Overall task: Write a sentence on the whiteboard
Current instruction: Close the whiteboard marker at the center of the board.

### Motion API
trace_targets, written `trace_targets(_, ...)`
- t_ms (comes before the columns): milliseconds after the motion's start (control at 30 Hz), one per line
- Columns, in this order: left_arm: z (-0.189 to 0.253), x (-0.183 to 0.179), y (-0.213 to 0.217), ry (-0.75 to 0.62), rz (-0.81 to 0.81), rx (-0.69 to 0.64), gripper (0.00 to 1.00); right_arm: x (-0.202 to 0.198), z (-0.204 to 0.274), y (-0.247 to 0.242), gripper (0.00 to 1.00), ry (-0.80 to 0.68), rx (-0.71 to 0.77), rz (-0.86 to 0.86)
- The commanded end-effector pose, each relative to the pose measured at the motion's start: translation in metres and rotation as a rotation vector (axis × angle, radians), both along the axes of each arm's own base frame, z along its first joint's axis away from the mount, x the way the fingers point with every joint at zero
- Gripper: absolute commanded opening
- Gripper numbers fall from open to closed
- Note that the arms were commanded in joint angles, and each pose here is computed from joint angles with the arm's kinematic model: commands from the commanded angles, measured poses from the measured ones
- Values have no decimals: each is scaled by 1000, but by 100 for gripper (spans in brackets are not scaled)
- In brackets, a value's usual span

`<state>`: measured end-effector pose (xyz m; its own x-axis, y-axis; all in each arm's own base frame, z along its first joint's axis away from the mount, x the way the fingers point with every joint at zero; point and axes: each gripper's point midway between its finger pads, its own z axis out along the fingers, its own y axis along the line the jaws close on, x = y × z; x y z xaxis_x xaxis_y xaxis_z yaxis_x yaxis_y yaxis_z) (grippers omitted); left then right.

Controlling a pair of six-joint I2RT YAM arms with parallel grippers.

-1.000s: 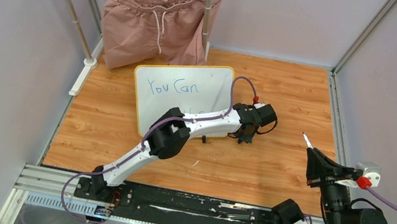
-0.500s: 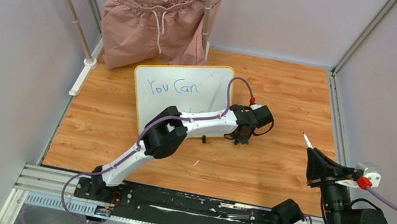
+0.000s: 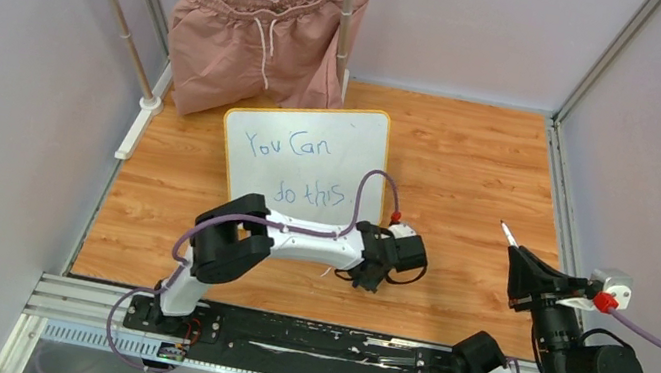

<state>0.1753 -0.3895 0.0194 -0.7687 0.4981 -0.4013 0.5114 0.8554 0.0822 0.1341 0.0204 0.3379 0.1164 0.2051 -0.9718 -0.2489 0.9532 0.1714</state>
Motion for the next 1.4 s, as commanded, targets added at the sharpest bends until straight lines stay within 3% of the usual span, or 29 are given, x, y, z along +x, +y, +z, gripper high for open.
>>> trace_targets(0,-6,-15,26,11,70,-33,0,-2,-1,2,0,1,16,12)
trace_targets(200,-15,-33,38,67,22,-23,0,-2,-6,4,0,22,23,24)
trace_targets(833,-19,-37,51,87,-34,64,36,-5,-5,-1,0,29,24,9)
trace_targets(1067,-17,-35,51,88,-59,85,35,-5,-4,-1,0,27,26,9)
trace_targets(1367,-27,-43,57,126,-70,105,27,-5,-4,-1,0,23,25,9)
